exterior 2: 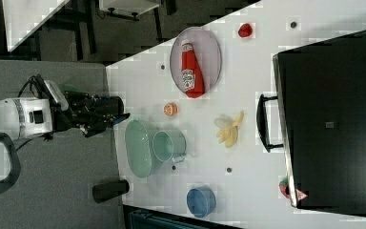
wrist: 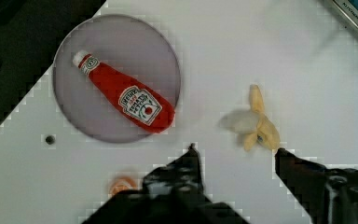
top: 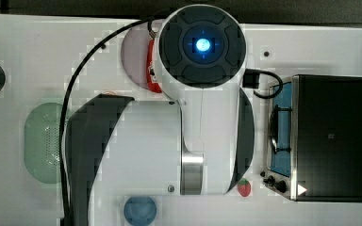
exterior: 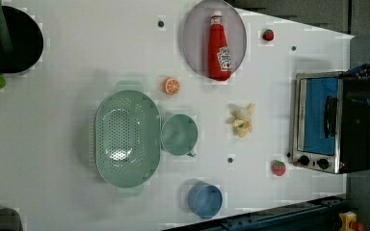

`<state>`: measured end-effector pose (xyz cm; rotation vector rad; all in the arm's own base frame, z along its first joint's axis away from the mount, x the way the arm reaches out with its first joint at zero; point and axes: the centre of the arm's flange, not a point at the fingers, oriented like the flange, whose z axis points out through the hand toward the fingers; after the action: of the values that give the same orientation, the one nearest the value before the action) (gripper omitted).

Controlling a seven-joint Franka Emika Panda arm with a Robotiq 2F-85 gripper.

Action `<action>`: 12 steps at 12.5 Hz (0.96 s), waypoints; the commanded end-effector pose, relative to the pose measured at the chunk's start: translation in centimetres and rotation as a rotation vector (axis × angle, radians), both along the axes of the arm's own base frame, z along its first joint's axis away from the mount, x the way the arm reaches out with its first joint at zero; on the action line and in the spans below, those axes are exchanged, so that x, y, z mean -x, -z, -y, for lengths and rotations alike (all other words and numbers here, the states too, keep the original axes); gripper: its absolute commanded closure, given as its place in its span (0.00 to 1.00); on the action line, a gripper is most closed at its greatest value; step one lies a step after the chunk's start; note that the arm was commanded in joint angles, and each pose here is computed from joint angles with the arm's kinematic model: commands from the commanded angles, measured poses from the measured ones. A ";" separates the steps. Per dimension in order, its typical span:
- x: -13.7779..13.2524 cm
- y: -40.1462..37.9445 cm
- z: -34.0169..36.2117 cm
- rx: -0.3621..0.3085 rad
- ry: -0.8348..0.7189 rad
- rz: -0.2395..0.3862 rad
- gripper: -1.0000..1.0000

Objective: Pick Banana and place it in mug.

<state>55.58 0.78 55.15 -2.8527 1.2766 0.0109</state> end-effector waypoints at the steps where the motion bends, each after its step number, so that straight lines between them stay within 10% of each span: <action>1: 11.9 -7.1 2.7 0.009 0.062 -0.060 0.21; 3: 11.8 -6.7 2.7 0.009 0.062 -0.068 0.00; 12: 8.2 9.5 2.1 0.007 -0.059 -0.090 0.00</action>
<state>48.49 -1.03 47.94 -2.8561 1.3157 0.0922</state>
